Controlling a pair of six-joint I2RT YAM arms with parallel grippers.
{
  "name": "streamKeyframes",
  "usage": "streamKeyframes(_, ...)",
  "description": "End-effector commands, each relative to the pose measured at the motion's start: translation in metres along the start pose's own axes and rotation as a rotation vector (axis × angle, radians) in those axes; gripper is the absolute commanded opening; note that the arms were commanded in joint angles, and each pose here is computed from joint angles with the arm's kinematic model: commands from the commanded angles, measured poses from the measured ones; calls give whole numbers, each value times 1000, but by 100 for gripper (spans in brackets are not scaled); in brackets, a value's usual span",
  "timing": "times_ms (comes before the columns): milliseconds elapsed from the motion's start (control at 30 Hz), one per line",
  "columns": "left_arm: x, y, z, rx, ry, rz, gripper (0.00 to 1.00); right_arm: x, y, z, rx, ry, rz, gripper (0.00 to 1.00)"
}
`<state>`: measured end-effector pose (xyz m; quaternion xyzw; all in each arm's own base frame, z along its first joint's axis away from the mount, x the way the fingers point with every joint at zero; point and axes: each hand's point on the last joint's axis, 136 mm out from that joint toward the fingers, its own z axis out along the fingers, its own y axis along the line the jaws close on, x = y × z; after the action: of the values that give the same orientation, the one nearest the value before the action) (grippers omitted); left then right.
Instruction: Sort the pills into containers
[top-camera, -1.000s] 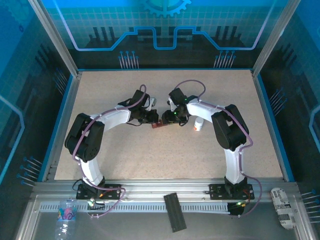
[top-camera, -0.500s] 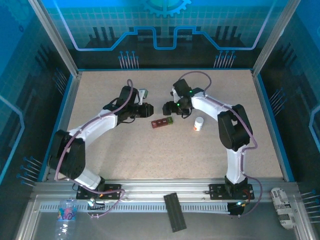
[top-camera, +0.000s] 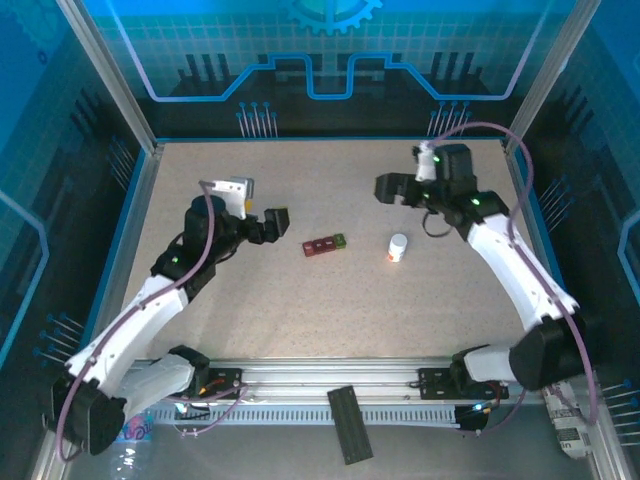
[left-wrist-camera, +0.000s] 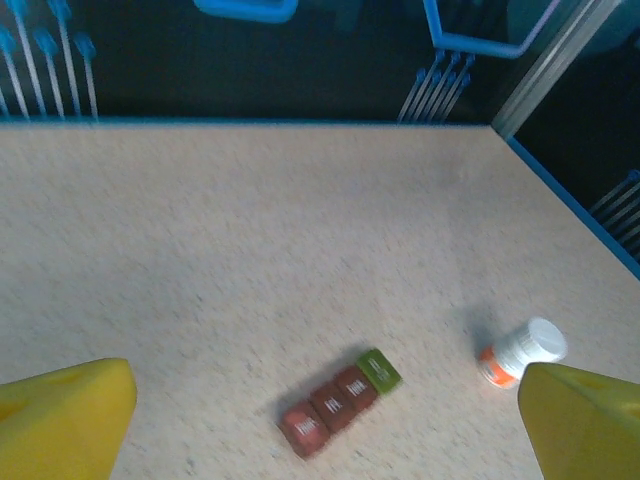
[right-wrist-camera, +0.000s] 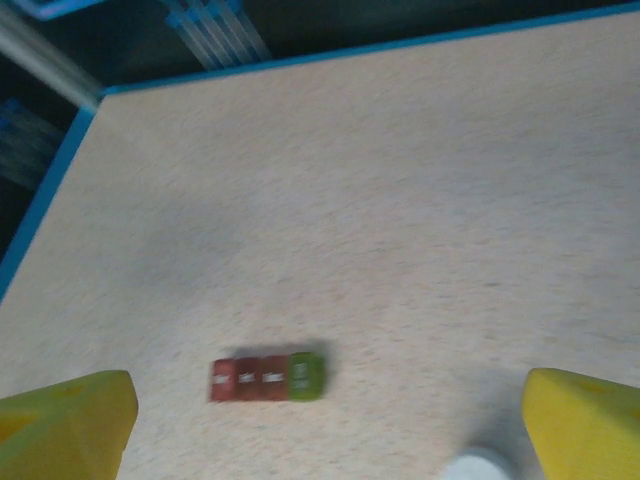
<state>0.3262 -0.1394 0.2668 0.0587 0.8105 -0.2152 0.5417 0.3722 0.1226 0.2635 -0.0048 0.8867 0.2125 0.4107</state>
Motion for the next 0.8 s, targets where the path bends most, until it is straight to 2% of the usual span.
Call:
streamKeyframes(0, -6, 20, -11, -94, -139, 157, 99, 8, -56, -15, 192, -73, 20, 100)
streamKeyframes(133, -4, 48, -25, -238, -278, 237, 99, 16, -107, -33, 369, -191, 31, 100)
streamKeyframes(267, 10, 81, -30, -365, -294, 265, 99, 24, -135, -37, 492, -285, -29, 100)
streamKeyframes(433, 40, 122, -27, -433, -259, 220, 99, 47, -171, -17, 630, -263, -64, 100)
streamKeyframes(600, 62, 157, -14, -470, -199, 161, 99, 62, -188, 9, 645, -307, -109, 100)
streamKeyframes(767, 73, 164, 9, -419, -178, 166, 99, 70, -187, 30, 589, -358, -162, 100)
